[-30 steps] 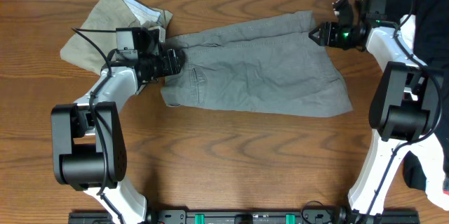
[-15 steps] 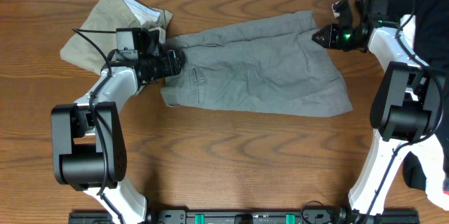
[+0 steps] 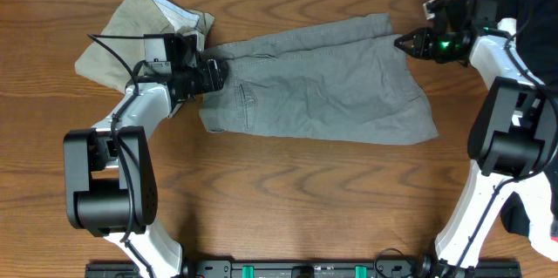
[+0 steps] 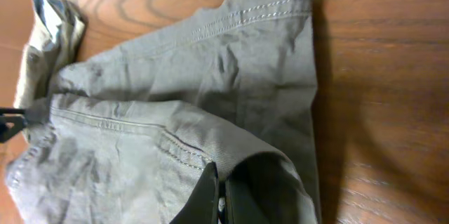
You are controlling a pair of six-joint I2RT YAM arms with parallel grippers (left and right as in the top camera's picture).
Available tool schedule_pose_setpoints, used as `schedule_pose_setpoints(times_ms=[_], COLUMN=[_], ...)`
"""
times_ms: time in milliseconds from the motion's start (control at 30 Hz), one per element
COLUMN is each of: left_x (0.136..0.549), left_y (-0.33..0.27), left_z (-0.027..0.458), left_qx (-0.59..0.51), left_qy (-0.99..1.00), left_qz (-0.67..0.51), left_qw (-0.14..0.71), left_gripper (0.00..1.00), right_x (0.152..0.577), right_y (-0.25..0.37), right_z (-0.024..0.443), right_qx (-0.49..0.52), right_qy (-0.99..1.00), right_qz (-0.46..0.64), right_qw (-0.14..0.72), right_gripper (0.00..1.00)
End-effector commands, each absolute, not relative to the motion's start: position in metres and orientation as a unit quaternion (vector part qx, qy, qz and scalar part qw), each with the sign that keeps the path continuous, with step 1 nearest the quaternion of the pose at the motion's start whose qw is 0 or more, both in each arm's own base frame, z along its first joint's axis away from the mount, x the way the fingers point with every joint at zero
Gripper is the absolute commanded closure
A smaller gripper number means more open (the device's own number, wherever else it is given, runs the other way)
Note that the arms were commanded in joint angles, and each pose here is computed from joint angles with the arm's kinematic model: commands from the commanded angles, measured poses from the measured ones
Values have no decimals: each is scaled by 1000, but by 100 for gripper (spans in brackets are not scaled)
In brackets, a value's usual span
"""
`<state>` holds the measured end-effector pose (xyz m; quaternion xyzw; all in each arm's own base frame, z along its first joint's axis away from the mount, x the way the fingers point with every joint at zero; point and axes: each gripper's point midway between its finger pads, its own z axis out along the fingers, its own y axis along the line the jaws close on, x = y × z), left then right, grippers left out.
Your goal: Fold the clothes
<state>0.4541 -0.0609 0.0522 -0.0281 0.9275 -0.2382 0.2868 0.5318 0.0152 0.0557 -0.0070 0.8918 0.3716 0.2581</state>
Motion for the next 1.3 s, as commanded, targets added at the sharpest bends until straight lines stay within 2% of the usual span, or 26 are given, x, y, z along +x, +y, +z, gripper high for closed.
schedule_pose_setpoints(times_ms=[0,100,200,233,633,867,1133,1200,1233,1267], left_x=[467,468,469,471,502,515,525,526,526,527], left_y=[-57,-57,-57,-57,-46,-52,-62,-59,-54,-49], left_z=[65,66,67,69,134,128,82,76,75,75], left_qx=[-33,-32,-35,-33,-42,-49,-66,-74,-80,-85], left_qy=[921,920,919,917,875,870,884,887,888,888], left_qz=[-235,-235,-237,-237,-246,-231,-198,-190,-181,-173], left_qw=[310,313,315,320,415,434,417,415,415,418], left_gripper=[50,67,91,94,94,94,94,94,89,79], right_x=[535,535,536,536,569,587,602,604,605,605], right_y=[16,18,20,20,8,3,12,6,2,-1], right_z=[99,113,124,129,171,158,119,107,102,101], right_qx=[-13,-18,-16,-14,8,42,58,72,77,80], right_qy=[874,871,869,868,840,859,877,883,886,885], right_qz=[393,391,392,392,380,307,257,237,230,228], right_qw=[287,297,303,305,388,407,402,398,396,397], right_gripper=[99,99,99,99,99,99,99,95,83,74])
